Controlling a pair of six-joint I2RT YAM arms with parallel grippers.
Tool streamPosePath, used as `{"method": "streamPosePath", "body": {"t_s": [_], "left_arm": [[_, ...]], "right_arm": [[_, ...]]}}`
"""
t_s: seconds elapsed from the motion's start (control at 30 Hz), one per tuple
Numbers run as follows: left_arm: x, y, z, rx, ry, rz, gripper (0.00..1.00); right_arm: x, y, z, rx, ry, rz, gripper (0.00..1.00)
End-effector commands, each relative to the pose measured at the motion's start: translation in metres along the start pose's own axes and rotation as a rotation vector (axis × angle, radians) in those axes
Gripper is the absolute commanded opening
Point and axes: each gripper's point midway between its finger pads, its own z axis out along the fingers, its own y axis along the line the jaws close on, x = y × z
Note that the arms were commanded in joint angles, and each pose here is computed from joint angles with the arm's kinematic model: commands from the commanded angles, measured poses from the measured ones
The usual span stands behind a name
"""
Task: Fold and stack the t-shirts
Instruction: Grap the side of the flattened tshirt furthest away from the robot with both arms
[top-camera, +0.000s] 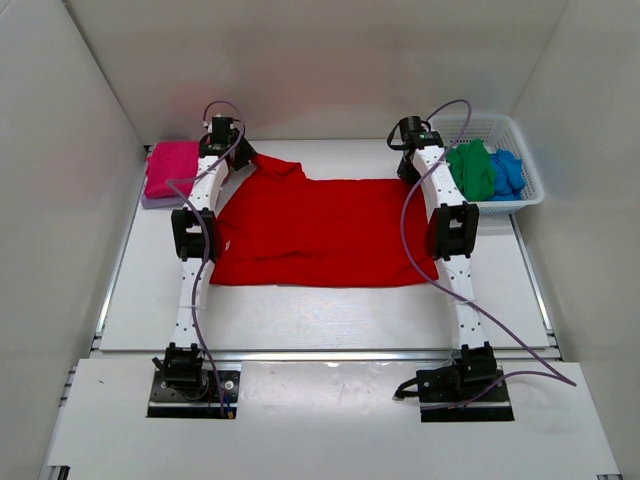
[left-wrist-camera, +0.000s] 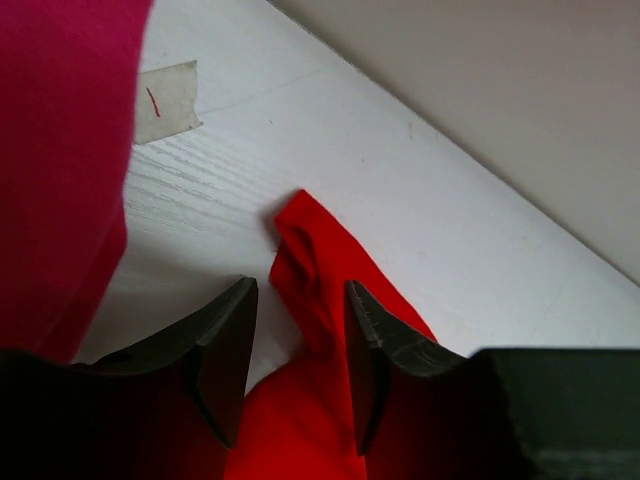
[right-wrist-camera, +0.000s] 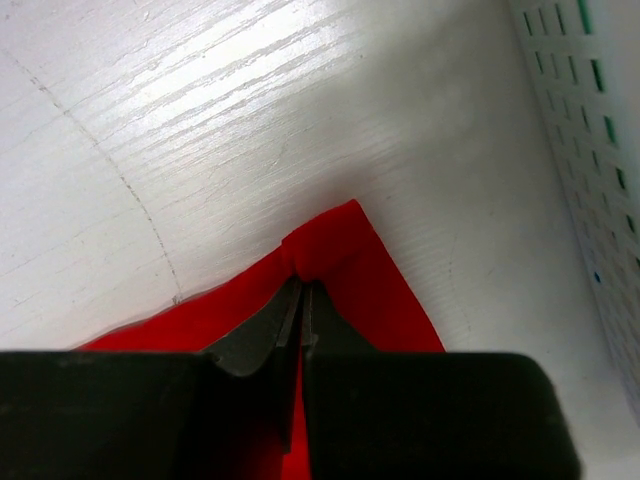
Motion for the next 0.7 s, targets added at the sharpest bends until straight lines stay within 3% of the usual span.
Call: {"method": "streamPosePath", "body": {"t_s": [0.0, 0.67], "left_arm": [[-0.027, -0.010, -0.007, 0.015, -0.087, -0.010, 0.51], [-0.023, -0.004, 0.019, 0.056, -0.121, -0.052, 0.44]], "right_arm": [[-0.006, 0.006, -0.007, -0.003, -0.031, -0.014, 0.00], [-0.003, 0.002, -0.004, 0.023, -0.028, -0.025, 0.00]]}}
